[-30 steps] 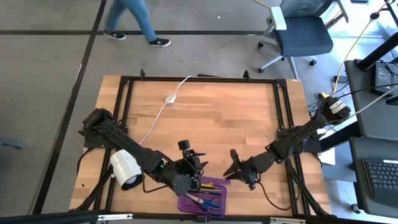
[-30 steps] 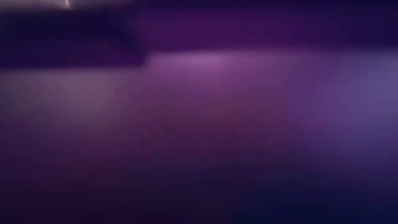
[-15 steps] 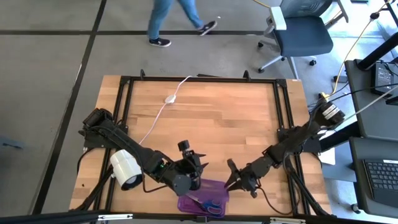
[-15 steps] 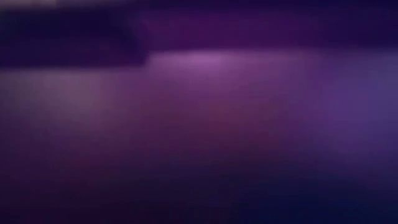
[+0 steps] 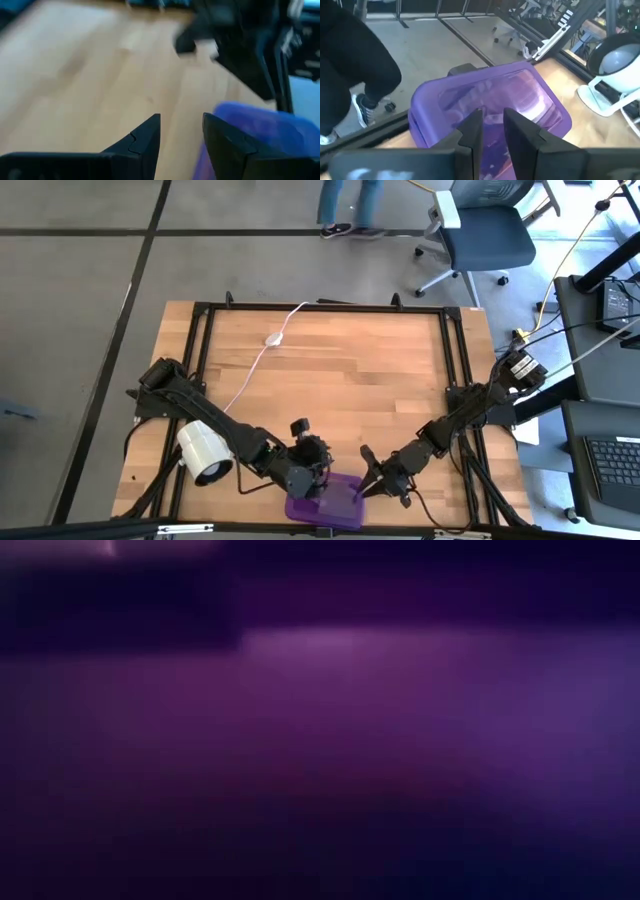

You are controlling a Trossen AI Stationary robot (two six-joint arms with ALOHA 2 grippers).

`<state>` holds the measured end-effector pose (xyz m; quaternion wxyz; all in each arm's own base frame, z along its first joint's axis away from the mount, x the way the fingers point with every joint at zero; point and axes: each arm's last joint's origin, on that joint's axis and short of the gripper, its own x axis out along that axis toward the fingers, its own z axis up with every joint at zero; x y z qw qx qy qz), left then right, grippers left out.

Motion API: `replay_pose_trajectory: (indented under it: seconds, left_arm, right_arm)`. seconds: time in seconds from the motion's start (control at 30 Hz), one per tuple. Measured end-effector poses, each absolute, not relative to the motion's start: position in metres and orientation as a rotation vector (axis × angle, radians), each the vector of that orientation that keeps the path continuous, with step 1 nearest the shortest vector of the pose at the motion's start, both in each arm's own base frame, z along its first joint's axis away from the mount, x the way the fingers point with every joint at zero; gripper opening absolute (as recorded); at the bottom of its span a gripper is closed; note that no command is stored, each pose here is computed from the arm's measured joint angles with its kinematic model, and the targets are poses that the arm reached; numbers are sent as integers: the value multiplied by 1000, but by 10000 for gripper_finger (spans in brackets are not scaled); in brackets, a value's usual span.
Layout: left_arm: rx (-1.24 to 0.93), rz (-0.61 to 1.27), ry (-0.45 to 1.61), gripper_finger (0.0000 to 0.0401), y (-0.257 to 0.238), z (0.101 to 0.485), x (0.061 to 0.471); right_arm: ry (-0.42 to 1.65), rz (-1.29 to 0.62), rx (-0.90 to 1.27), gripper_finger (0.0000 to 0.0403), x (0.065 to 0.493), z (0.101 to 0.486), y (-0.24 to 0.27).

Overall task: Pick & place school supplies into a supply box
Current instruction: Close the purple supply box

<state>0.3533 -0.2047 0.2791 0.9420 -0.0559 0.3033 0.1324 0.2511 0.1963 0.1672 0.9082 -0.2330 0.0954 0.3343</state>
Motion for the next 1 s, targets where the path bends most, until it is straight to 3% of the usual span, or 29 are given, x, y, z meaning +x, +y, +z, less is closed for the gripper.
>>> replay_pose_trajectory:
  seconds: [0.43,1.0]
  left_arm:
    - [-297,54,854,139,-231,220,372]
    - [-411,67,900,139,-238,213,367]
  right_arm:
    - [254,661,-237,82,254,175,201]
    - [301,668,-199,82,252,175,206]
